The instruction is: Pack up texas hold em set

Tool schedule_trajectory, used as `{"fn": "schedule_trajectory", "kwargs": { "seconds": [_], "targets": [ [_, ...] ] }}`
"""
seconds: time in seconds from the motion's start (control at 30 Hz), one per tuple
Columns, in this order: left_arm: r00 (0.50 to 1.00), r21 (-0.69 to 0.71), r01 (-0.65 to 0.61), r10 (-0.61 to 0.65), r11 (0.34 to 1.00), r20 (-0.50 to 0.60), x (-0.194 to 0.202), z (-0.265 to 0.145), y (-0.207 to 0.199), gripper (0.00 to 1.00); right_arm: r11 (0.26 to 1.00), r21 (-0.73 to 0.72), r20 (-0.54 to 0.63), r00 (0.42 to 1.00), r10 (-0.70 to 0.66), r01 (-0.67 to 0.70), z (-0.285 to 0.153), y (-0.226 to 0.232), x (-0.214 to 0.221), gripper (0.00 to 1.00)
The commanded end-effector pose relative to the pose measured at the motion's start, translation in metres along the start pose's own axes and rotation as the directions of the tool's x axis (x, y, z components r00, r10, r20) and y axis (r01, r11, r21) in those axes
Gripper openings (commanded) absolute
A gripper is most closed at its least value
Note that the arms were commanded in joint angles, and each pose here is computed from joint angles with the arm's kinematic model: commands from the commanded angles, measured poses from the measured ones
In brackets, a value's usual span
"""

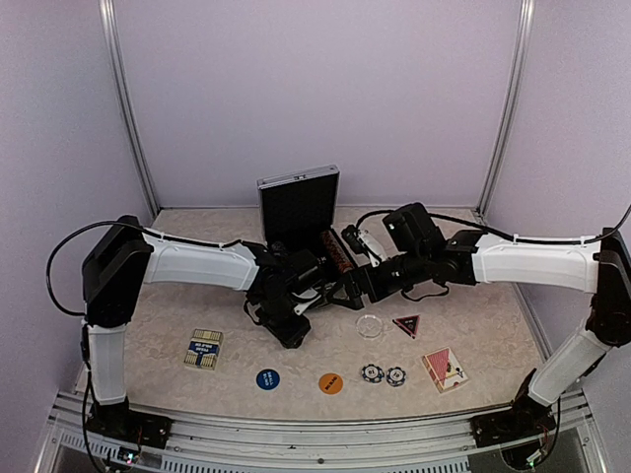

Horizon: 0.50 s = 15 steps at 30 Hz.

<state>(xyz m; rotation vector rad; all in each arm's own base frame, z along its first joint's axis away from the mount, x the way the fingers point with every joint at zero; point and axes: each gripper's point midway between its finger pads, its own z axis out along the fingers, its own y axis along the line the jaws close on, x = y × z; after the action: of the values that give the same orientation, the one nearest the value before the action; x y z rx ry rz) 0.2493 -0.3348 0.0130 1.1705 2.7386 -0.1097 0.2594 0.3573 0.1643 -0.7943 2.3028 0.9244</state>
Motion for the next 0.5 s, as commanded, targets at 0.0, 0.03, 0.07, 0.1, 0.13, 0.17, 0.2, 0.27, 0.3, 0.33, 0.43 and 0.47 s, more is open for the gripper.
{"fn": "schedule_trajectory", "kwargs": {
  "seconds": [0.0,0.03,0.07,0.1,0.13,0.17,0.2,0.27,0.3,0.33,0.43,0.47],
  "targets": [
    [0.998,0.032,0.012,-0.01,0.999,-0.068,0.02,0.022,0.001,0.45,1.0,-0.025,0.024,1.0,0.004,-0.003,0.0,0.006,-0.014,1.0],
    [0.998,0.034,0.015,-0.012,0.999,-0.067,0.02,0.023,0.001,0.42,1.0,-0.028,0.021,1.0,0.007,-0.006,0.001,0.007,-0.013,1.0],
    [0.998,0.035,0.017,-0.014,0.999,-0.067,0.02,0.023,0.001,0.39,0.999,-0.032,0.018,1.0,0.008,-0.007,0.002,0.008,-0.012,1.0],
    [0.998,0.035,0.019,-0.016,0.999,-0.064,0.019,0.022,0.001,0.34,0.999,-0.035,0.015,1.0,0.009,-0.009,0.004,0.008,-0.011,1.0],
    [0.998,0.035,0.019,-0.017,0.999,-0.061,0.019,0.022,0.001,0.32,0.999,-0.042,0.008,1.0,0.012,-0.011,0.006,0.009,-0.008,1.0],
    [0.998,0.031,0.022,-0.02,0.999,-0.054,0.017,0.021,0.001,0.31,0.998,-0.056,0.002,1.0,0.016,-0.016,0.008,0.011,-0.006,1.0],
    [0.999,0.024,0.02,-0.019,1.0,-0.046,0.016,0.02,0.001,0.31,0.998,-0.067,-0.008,1.0,0.021,-0.022,0.011,0.011,-0.003,1.0],
    [1.0,0.021,0.008,-0.008,1.0,-0.021,0.011,0.015,-0.002,0.31,0.996,-0.086,-0.024,0.999,0.032,-0.034,0.016,0.013,0.003,1.0],
    [1.0,0.023,0.002,-0.002,1.0,-0.011,0.01,0.014,-0.004,0.31,0.994,-0.099,-0.032,0.999,0.037,-0.04,0.018,0.015,0.005,1.0],
    [1.0,0.008,-0.002,0.002,1.0,0.007,0.006,0.01,-0.004,0.31,0.993,-0.11,-0.038,0.998,0.044,-0.048,0.02,0.016,0.008,0.99],
    [1.0,-0.006,-0.006,0.006,1.0,0.025,0.003,0.006,-0.004,0.34,0.988,-0.135,-0.06,0.996,0.061,-0.069,0.025,0.019,0.016,1.0],
    [1.0,-0.007,-0.005,0.005,1.0,0.024,0.003,0.005,-0.004,0.38,0.988,-0.138,-0.066,0.996,0.063,-0.072,0.026,0.019,0.017,1.0]
  ]
}}
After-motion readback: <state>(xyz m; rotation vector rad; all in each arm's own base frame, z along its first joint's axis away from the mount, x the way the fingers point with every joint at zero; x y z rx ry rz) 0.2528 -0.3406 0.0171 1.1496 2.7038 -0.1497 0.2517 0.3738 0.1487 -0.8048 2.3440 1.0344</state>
